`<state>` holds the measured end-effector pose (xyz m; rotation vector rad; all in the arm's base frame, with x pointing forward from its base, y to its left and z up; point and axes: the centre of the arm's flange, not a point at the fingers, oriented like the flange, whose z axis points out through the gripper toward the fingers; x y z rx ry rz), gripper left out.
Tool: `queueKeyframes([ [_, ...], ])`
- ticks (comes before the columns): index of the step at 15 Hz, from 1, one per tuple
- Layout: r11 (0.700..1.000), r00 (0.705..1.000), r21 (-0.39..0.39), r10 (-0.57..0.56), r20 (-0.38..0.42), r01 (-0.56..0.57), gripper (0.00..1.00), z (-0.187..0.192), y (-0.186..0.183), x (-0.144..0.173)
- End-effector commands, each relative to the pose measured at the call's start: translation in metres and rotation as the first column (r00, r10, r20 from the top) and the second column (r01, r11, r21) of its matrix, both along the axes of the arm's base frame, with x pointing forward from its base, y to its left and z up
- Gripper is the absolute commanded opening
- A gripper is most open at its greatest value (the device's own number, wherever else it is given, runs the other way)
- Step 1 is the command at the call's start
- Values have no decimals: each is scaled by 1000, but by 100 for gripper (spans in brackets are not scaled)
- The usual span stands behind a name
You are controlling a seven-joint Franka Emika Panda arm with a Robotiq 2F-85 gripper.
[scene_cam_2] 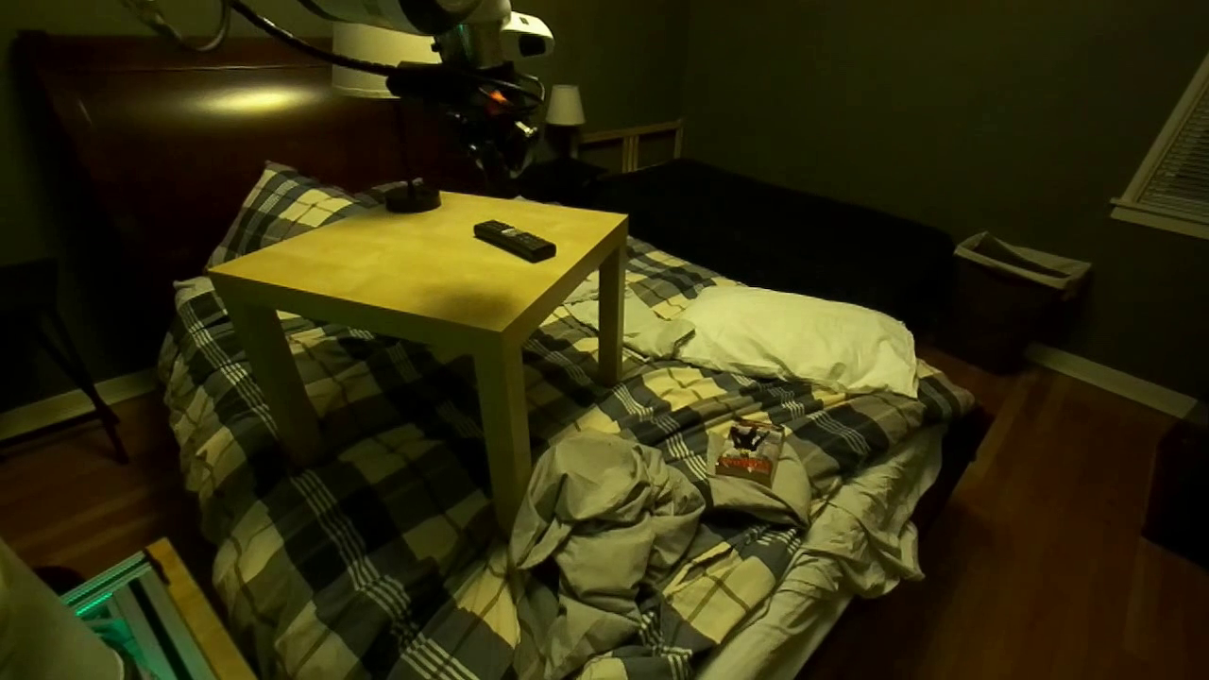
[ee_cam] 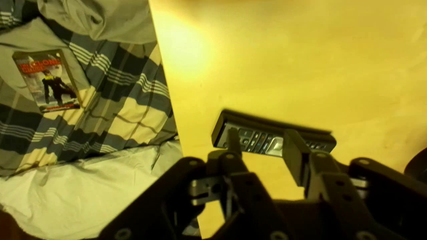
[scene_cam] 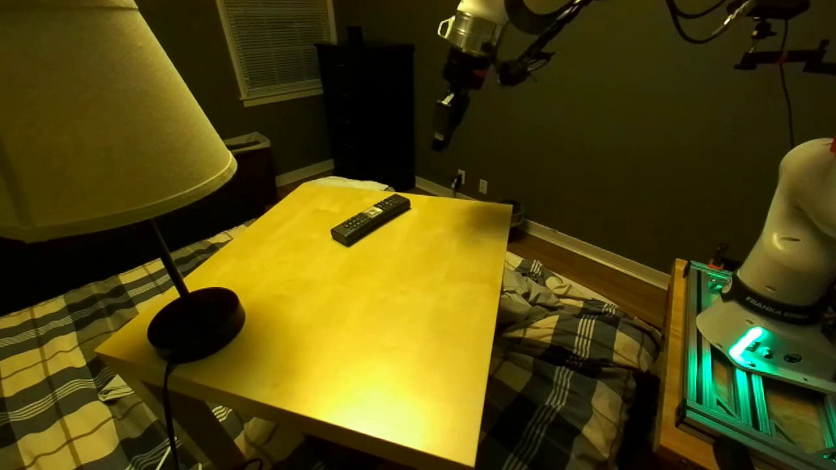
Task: Press a button on the remote controller
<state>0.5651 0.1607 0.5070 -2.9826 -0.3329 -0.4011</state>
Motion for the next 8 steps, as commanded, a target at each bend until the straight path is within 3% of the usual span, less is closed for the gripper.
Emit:
queueKeyframes([
  [1, 997, 990, 48, 71, -124, -66, 69, 6, -18, -46],
  [3, 990, 979, 104, 110, -171, -93, 85, 7, -23, -61],
  [4, 996, 990, 57, 71, -124, -65, 68, 10, -8, -37],
  [6, 993, 985, 84, 95, -144, -83, 82, 11, -13, -47],
  [8, 992, 984, 90, 99, -146, -86, 85, 11, -14, -50],
])
